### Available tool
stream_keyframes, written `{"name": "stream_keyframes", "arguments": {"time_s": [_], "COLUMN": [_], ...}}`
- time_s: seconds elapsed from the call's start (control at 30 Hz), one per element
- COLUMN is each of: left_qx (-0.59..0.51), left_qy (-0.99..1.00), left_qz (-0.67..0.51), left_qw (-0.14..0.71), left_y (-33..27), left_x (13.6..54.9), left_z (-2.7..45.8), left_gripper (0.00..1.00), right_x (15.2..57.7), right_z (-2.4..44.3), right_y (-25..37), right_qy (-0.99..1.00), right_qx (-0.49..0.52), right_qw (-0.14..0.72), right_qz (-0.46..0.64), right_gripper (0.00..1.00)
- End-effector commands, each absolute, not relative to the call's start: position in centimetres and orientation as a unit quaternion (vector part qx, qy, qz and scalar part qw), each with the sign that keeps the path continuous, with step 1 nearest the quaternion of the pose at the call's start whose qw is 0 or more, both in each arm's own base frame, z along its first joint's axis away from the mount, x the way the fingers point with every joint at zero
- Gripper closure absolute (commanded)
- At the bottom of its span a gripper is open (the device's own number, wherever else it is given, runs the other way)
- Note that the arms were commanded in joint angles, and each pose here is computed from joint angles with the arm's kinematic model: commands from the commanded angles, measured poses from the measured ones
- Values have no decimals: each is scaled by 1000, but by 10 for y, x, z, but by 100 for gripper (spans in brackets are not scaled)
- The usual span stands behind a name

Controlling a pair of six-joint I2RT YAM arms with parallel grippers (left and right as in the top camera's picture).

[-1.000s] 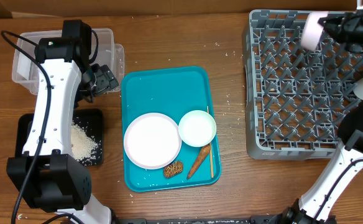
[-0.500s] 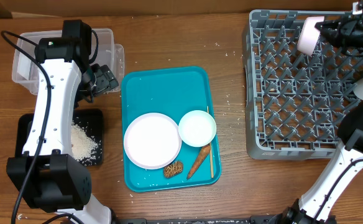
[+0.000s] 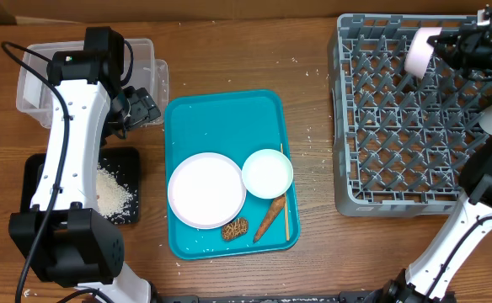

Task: Sort waste into correct bins and load items into the dishwasher
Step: 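Carry the pink bowl to the rack and set it down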

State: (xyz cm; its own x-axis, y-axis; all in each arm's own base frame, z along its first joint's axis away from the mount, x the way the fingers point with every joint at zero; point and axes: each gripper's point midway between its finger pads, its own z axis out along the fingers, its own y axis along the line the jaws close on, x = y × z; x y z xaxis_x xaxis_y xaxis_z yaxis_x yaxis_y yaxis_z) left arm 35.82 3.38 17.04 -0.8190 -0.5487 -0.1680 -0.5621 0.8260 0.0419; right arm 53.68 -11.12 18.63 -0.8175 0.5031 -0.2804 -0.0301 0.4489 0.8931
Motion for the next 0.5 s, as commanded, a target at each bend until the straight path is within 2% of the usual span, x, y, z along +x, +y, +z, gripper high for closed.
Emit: {"name": "stream_keyframes", "arguments": {"time_s": [0.0, 0.1, 0.2, 0.47], "left_qx": [-299, -299, -299, -299], "left_qy": [950, 950, 950, 950], "left_qz": [50, 50, 50, 50], "left_qw": [76, 76, 76, 76], "left_y": [35, 35, 35, 35], "left_x": [357, 357, 357, 357], "left_z": [171, 171, 171, 171], "left_gripper": [0, 0, 0, 0], "right_x": [531, 528, 523, 506], "right_z": [200, 206, 211, 215], "right_y": [-133, -146, -158, -201], "right_qy": [813, 811, 809, 845], "right_qx": [174, 183, 192, 267], "right_qw": [277, 287, 294, 289], "right_qz": [481, 476, 471, 363], "right_gripper": [96, 96, 92, 90]}}
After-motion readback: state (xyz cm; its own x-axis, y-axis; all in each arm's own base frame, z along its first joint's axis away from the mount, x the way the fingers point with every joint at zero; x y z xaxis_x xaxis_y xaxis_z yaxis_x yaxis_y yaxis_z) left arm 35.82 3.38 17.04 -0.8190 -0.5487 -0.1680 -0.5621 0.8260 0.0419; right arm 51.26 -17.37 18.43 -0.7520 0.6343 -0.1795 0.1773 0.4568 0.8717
